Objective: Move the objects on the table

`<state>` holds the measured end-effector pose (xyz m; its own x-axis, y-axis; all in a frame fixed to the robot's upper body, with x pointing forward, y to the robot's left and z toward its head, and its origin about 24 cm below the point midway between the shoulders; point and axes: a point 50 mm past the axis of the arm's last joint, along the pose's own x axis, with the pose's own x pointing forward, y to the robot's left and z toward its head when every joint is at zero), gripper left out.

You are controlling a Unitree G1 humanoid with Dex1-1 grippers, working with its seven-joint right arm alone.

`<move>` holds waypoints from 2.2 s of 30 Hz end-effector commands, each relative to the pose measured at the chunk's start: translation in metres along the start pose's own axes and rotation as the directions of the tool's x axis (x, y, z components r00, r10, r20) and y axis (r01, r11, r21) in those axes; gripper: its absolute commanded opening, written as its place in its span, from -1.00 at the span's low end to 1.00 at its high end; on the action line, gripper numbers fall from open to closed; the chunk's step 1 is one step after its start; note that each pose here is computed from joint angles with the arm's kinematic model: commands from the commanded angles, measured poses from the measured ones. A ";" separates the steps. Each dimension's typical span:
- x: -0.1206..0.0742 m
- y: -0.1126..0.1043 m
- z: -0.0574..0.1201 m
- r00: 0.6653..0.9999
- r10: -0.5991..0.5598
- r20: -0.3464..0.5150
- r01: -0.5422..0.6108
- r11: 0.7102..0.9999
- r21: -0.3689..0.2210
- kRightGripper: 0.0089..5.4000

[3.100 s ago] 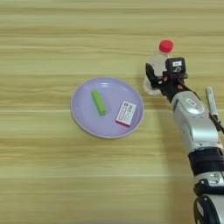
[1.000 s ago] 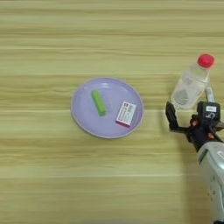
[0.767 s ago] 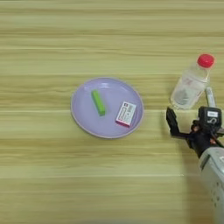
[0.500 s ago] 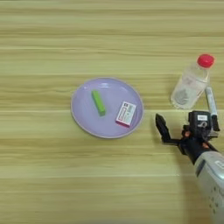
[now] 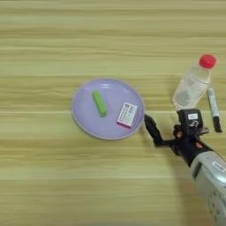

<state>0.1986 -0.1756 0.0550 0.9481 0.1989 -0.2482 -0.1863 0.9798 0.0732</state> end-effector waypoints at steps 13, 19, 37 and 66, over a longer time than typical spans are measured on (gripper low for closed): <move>0.048 0.038 0.045 0.969 0.171 0.176 -0.154 0.983 -0.103 0.99; 0.064 0.060 0.051 0.950 0.253 0.181 -0.231 0.963 -0.136 0.99; 0.095 0.088 0.042 0.929 0.359 0.095 -0.331 0.917 -0.224 0.99; 0.122 0.090 0.018 0.937 0.347 -0.051 -0.347 0.900 -0.262 0.88</move>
<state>0.2906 -0.0664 0.0280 0.7900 0.5184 -0.3274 -0.5689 0.8189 -0.0758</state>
